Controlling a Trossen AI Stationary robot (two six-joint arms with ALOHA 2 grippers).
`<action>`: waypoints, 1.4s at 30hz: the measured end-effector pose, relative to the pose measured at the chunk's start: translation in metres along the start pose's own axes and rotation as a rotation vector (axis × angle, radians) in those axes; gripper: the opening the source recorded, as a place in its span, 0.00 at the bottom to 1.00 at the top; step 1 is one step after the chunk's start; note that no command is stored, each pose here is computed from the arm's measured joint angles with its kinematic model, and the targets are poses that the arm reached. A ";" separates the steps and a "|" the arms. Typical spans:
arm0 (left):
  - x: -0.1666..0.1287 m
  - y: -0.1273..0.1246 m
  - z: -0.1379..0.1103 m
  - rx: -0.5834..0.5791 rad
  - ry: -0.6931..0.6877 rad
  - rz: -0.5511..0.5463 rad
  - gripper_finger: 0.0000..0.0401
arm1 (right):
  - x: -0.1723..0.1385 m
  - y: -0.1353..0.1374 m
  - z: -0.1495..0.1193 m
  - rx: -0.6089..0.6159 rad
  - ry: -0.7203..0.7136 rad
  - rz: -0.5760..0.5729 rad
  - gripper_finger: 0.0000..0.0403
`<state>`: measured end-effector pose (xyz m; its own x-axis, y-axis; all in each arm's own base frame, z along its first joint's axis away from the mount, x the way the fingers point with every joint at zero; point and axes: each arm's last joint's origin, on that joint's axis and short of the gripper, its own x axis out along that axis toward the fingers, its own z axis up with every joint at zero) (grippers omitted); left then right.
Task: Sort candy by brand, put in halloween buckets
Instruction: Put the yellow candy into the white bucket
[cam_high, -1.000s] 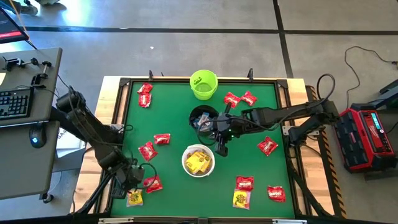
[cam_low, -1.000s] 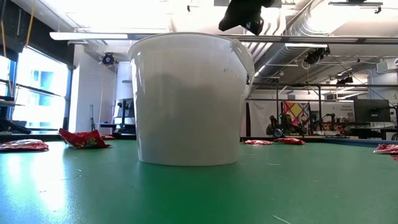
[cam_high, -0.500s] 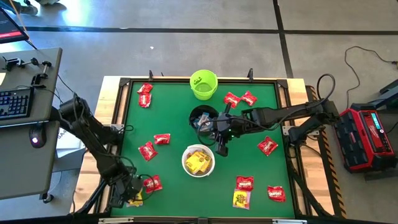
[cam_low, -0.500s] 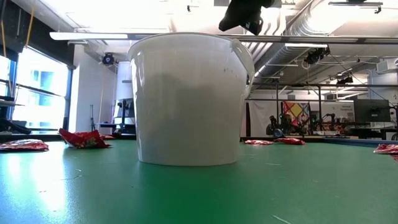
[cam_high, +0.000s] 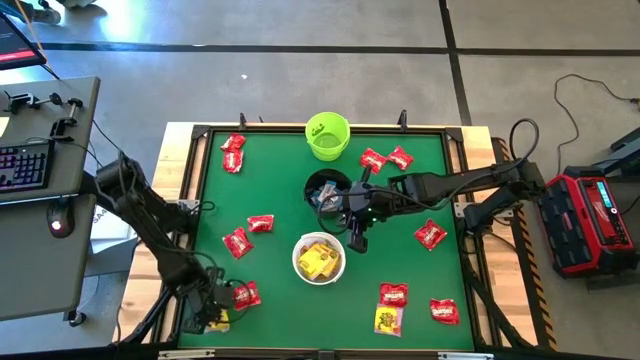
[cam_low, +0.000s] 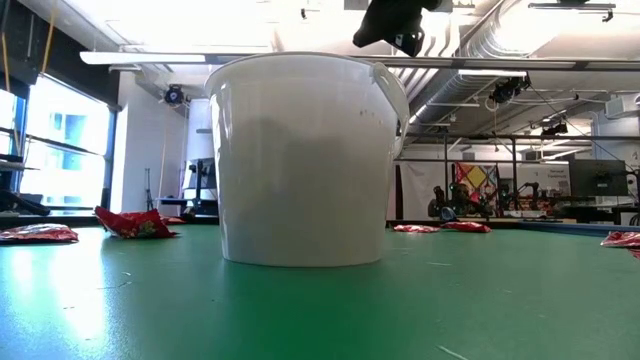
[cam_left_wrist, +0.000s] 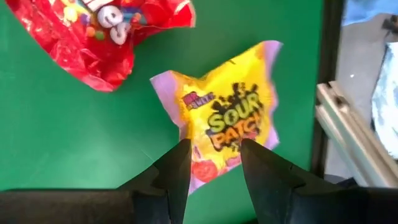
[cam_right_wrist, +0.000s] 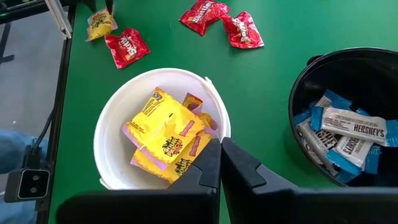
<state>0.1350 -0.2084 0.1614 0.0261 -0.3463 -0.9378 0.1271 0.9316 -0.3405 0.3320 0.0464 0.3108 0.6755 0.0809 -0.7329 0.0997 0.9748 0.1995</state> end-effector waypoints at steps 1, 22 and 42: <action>0.002 0.001 0.001 0.001 0.005 0.007 0.33 | 0.000 0.000 0.000 -0.001 0.000 0.000 0.00; 0.018 0.008 0.017 -0.069 0.011 -0.001 0.15 | 0.000 0.000 0.000 -0.037 0.000 -0.001 0.00; -0.078 0.018 0.014 -0.305 -0.072 0.003 0.00 | 0.000 -0.020 0.005 -0.143 0.014 0.026 0.00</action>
<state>0.1494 -0.1666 0.2295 0.0971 -0.3407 -0.9351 -0.1761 0.9189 -0.3531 0.3337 0.0257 0.3102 0.6661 0.1088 -0.7379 -0.0241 0.9919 0.1246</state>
